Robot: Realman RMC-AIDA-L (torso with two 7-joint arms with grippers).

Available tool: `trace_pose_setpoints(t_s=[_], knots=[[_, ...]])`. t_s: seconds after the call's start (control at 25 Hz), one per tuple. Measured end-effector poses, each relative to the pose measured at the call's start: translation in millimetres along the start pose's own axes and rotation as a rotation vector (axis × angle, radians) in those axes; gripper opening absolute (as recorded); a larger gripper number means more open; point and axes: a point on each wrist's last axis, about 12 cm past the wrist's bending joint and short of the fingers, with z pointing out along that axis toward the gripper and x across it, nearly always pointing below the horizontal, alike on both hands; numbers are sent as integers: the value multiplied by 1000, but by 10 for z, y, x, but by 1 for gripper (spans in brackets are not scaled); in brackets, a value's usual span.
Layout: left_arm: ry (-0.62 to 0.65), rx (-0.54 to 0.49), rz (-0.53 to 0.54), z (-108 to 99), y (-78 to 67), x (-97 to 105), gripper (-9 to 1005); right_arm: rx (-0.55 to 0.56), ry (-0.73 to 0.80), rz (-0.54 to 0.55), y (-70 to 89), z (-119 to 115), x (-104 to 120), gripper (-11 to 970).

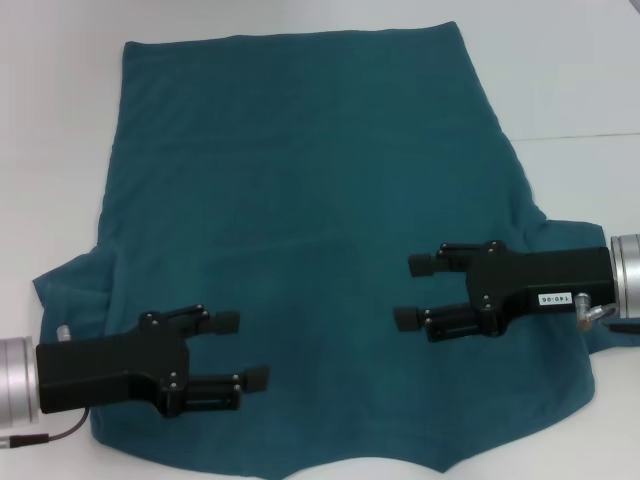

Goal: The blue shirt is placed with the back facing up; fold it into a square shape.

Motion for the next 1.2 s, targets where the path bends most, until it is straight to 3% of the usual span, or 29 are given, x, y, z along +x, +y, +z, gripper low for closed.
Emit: trace_pose_setpoints(t_s=[0.64,1.2], knots=[[-21,-49,-33,-32,51,-7,882,3,-5,-1,-6,26,-21,915],[-150,-508,-365,-411,461,168,877,21,-32,40,-14,86,-43,915]])
